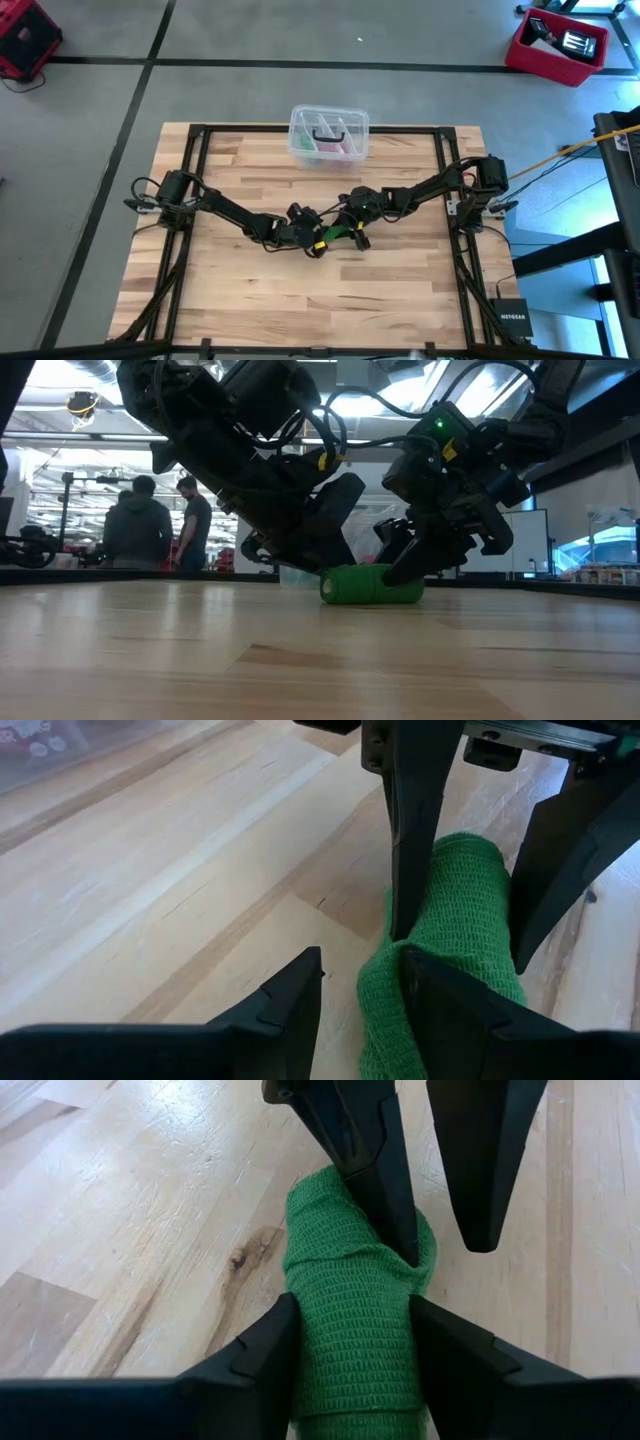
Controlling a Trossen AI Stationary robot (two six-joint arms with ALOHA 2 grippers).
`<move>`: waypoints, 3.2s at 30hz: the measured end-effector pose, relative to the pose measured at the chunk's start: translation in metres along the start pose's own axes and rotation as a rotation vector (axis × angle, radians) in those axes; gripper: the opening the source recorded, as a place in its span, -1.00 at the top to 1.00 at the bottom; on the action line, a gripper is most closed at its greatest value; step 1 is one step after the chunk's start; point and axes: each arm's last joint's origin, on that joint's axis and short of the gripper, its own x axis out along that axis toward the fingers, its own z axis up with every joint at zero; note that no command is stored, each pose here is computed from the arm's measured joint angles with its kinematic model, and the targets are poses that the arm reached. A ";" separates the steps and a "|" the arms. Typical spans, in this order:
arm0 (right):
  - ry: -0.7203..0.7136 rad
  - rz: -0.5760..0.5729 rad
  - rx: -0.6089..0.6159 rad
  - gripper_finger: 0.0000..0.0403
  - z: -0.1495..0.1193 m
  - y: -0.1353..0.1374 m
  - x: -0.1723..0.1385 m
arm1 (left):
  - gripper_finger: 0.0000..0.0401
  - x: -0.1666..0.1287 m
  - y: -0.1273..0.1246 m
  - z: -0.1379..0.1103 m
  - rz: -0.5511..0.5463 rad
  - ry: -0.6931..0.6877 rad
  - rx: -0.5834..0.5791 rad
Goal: Roll bandage
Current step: Roll the green bandage
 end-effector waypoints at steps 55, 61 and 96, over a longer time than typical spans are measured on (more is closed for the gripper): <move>0.002 -0.098 0.238 0.11 0.050 0.017 -0.079 | 0.35 -0.043 -0.015 0.043 -0.122 -0.103 0.266; 0.080 -0.169 0.256 0.11 0.034 0.009 -0.052 | 0.35 -0.040 -0.007 0.035 -0.079 0.004 0.276; 0.284 -0.094 0.214 -0.41 0.073 0.047 -0.099 | 0.35 -0.034 -0.007 0.038 -0.133 -0.030 0.295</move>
